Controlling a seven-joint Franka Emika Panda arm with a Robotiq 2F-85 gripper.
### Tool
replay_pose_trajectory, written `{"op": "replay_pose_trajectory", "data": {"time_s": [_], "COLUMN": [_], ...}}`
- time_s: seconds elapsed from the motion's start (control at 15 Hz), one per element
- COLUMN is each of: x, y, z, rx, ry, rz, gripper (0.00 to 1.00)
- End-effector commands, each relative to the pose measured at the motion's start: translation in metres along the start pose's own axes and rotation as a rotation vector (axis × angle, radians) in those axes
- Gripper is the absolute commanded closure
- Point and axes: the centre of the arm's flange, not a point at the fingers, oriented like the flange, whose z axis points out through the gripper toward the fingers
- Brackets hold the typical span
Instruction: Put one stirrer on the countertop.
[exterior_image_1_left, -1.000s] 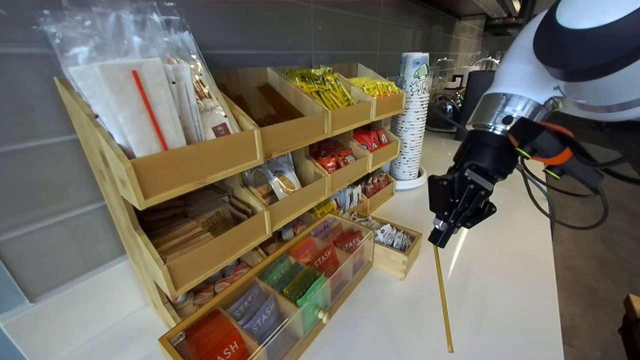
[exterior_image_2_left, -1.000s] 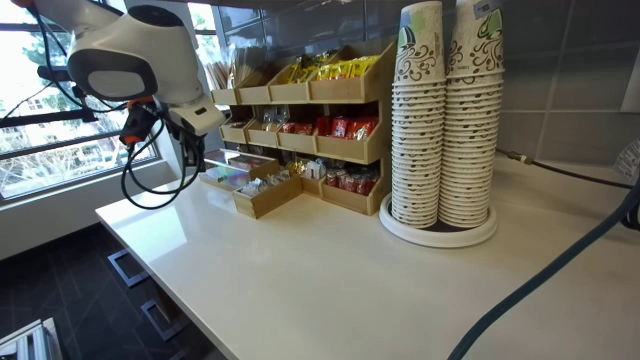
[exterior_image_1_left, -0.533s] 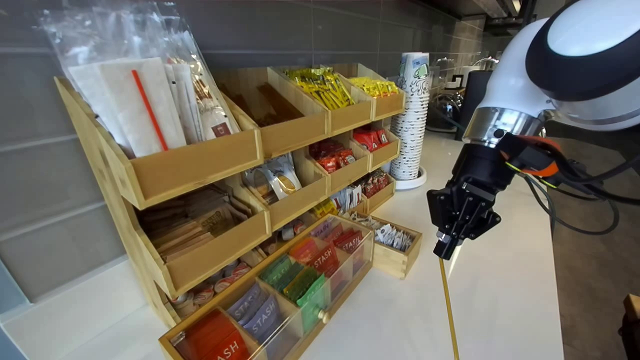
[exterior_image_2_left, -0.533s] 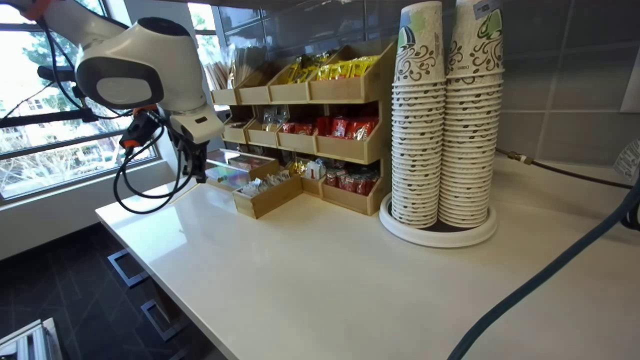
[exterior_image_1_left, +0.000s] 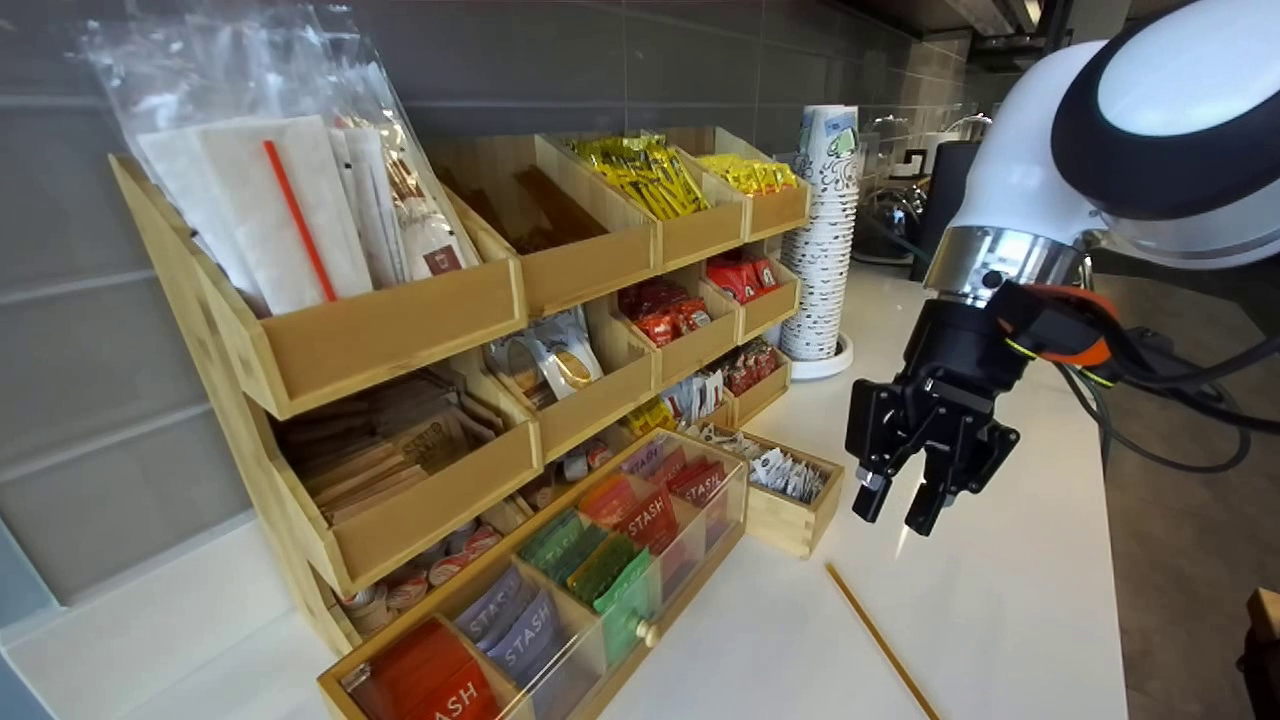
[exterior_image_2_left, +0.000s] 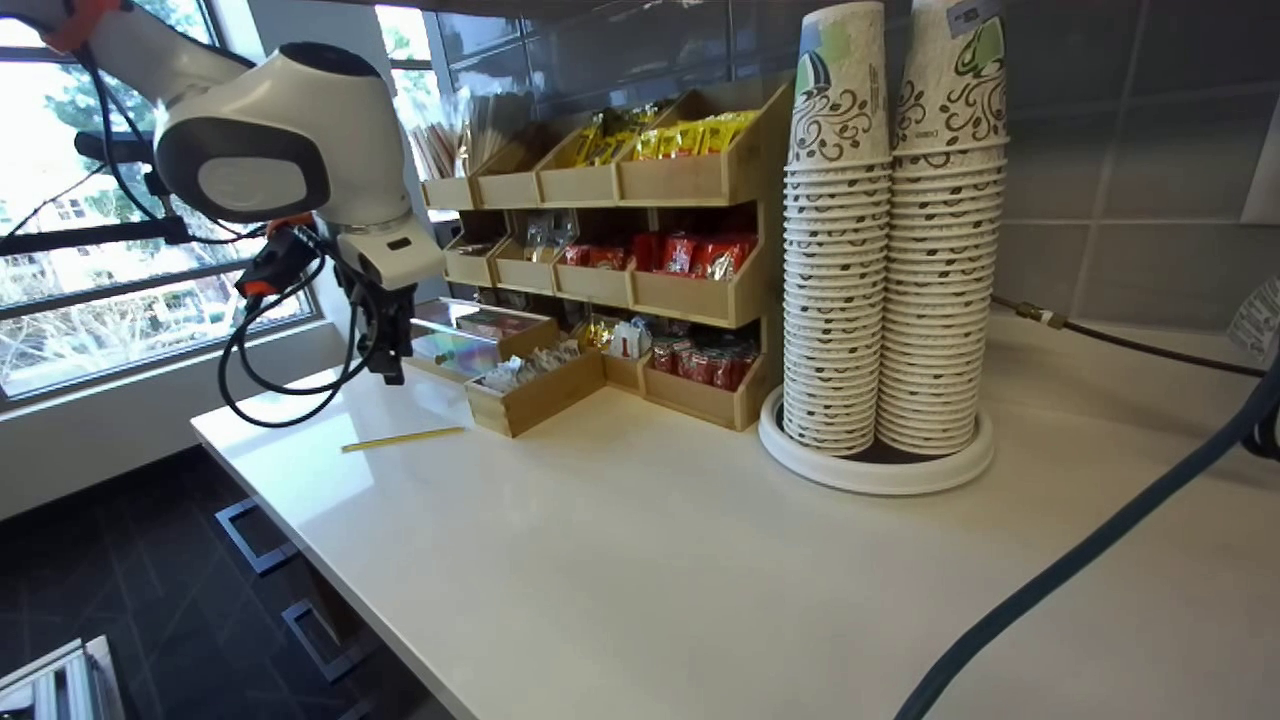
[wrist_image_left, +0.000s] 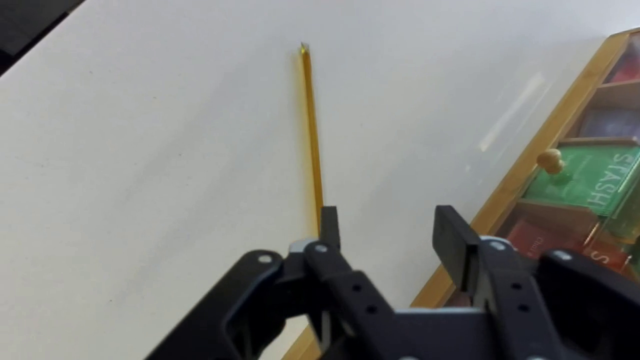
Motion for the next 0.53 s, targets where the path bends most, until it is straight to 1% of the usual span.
{"op": "replay_pose_trajectory", "data": {"time_s": [0.0,0.13,0.2,0.47], "x": [-0.003,-0.005,-0.007,-0.017], "y": [-0.009,-0.012,-0.014,-0.028], "z": [-0.007,-0.017,-0.024,-0.059], "rx": [-0.021,-0.019,-0.029,-0.044], "ry": [0.001,0.011,0.023,0.078], "rz": [0.010,-0.005,-0.014,-0.090], "gripper": [0.16,0.03,0.00,0.00]}}
